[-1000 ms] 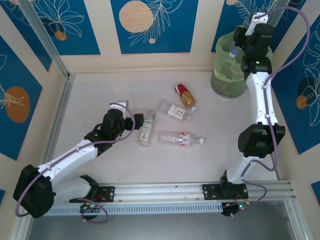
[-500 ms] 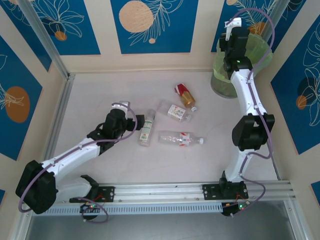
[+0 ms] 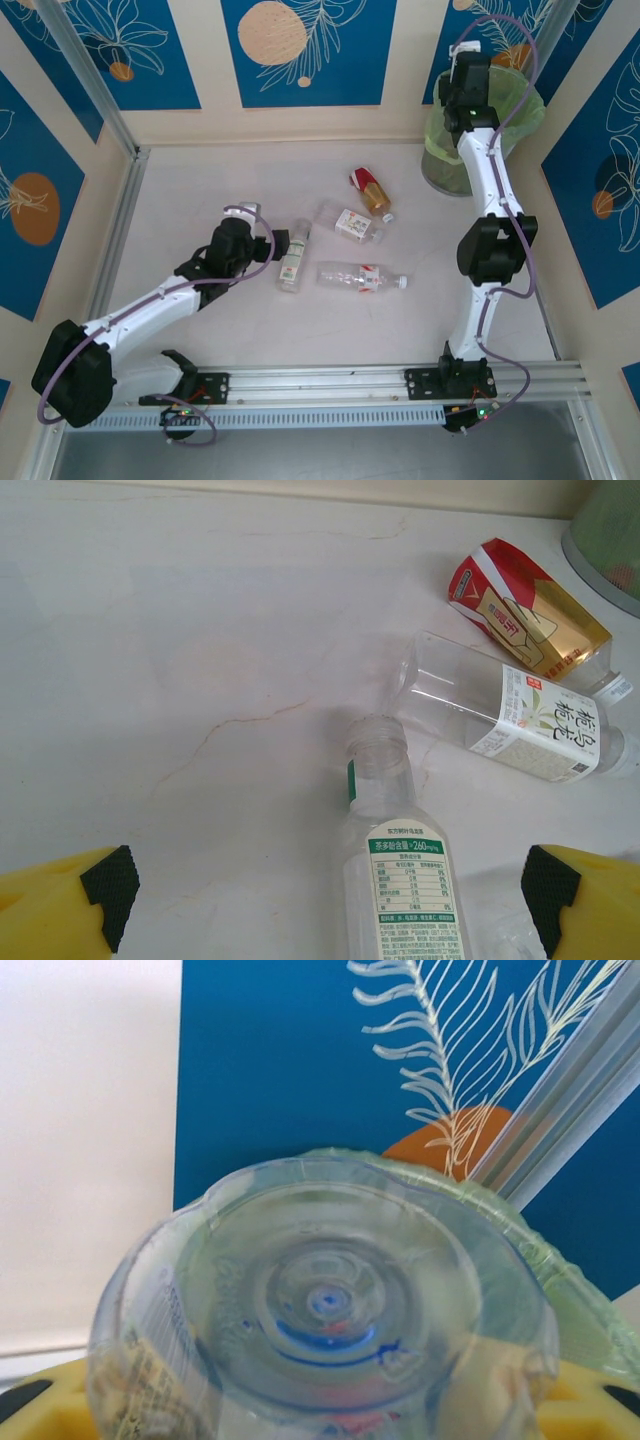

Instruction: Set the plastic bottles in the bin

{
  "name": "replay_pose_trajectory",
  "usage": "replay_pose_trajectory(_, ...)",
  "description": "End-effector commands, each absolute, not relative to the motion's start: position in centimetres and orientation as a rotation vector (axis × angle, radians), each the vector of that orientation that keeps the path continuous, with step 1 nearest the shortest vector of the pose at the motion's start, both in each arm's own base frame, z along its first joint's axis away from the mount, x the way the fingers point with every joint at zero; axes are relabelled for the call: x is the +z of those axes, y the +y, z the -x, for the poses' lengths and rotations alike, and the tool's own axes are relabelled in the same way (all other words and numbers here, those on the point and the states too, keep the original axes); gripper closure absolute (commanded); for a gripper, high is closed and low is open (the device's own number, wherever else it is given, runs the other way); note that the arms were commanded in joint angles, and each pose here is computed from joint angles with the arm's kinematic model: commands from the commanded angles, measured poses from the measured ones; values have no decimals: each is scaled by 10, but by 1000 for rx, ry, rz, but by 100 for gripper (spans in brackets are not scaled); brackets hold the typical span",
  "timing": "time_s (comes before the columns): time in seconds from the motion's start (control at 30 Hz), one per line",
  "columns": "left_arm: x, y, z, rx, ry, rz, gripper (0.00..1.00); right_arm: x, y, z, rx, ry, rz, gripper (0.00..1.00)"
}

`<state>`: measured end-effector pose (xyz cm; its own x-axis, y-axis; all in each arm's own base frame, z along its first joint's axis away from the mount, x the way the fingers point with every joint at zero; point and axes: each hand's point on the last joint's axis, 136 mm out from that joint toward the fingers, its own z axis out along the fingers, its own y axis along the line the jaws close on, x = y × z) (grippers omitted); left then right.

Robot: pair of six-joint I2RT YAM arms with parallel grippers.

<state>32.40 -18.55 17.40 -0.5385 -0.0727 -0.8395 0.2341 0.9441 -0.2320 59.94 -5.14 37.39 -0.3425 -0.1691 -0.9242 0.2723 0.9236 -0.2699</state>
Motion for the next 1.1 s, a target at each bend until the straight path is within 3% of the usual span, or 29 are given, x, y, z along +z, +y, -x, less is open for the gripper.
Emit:
replay_pose_trajectory(0.0,174,-190,-325,-412,2098,-116,0,418,-55,-586,-405,1759,-149,47)
replay_pose_trajectory(0.3,167,-191,-325,-411,2114,-116,0,392,-86,-604,-589,1598,-232,46)
replay_pose_trajectory(0.63,163,-191,-326,-410,2118,-109,0,342,-121,-627,-399,1816,-401,40)
replay_pose_trajectory(0.97,161,-194,-327,-423,2126,-109,0,314,-132,-626,-377,1939,-489,13)
replay_pose_trajectory(1.07,161,-196,-328,-428,2125,-113,0,321,-128,-623,-344,1939,-485,10)
